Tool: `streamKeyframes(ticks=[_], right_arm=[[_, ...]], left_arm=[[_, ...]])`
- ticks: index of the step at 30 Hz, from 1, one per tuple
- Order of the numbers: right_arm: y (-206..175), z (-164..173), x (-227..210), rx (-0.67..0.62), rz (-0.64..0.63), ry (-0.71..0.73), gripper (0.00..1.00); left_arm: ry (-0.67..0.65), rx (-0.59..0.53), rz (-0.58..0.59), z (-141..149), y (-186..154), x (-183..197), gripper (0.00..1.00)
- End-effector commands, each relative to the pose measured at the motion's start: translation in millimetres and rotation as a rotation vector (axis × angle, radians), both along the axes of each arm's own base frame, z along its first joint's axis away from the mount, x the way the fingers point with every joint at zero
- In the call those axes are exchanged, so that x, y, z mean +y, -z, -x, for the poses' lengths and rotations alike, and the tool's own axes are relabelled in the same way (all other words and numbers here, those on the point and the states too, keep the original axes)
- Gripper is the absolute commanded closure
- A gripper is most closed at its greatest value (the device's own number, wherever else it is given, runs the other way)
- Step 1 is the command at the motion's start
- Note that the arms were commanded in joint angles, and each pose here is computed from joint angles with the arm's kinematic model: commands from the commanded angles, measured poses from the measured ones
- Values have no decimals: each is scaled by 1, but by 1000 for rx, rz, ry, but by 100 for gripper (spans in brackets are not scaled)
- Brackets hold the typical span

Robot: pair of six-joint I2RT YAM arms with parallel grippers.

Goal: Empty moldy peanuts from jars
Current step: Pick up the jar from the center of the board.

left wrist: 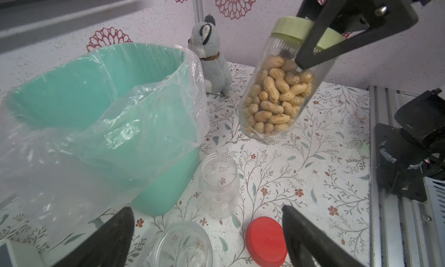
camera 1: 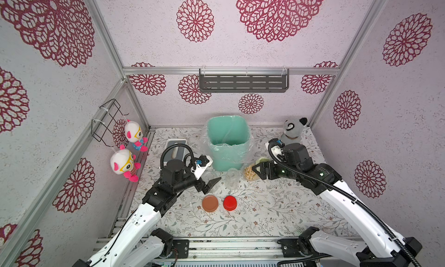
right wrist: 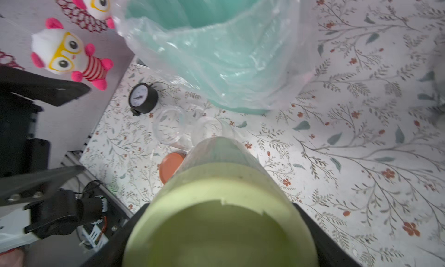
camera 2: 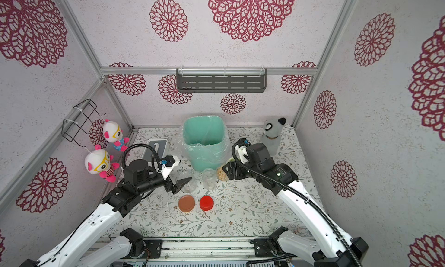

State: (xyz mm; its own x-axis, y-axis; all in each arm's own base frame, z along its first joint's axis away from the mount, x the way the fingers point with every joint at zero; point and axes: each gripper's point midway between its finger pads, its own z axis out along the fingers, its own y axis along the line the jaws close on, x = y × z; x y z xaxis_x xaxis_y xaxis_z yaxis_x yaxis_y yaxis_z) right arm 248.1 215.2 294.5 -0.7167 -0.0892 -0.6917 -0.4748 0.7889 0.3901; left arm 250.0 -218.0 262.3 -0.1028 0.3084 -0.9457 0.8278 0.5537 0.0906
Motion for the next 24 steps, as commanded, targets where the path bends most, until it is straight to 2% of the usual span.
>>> streamKeyframes(ticks=[1,5,9,13,24], right_arm=[[-84,-1,29,-190,-173,-147,100],[-110,-8,45,-247,-203,-222,100],[-120,-16,65,-248,-243,-292,100],[-124,-19,82,-222,-292,-355,100],[-120,-19,100,-179,-324,-426,100]], left_arm=[[42,-23,42,3,-19,-16,3],[28,-12,69,-7,-32,-24,3],[32,-34,72,-12,-39,-31,3],[14,-57,63,-17,-42,-33,3],[24,-82,44,-30,-45,-45,3]])
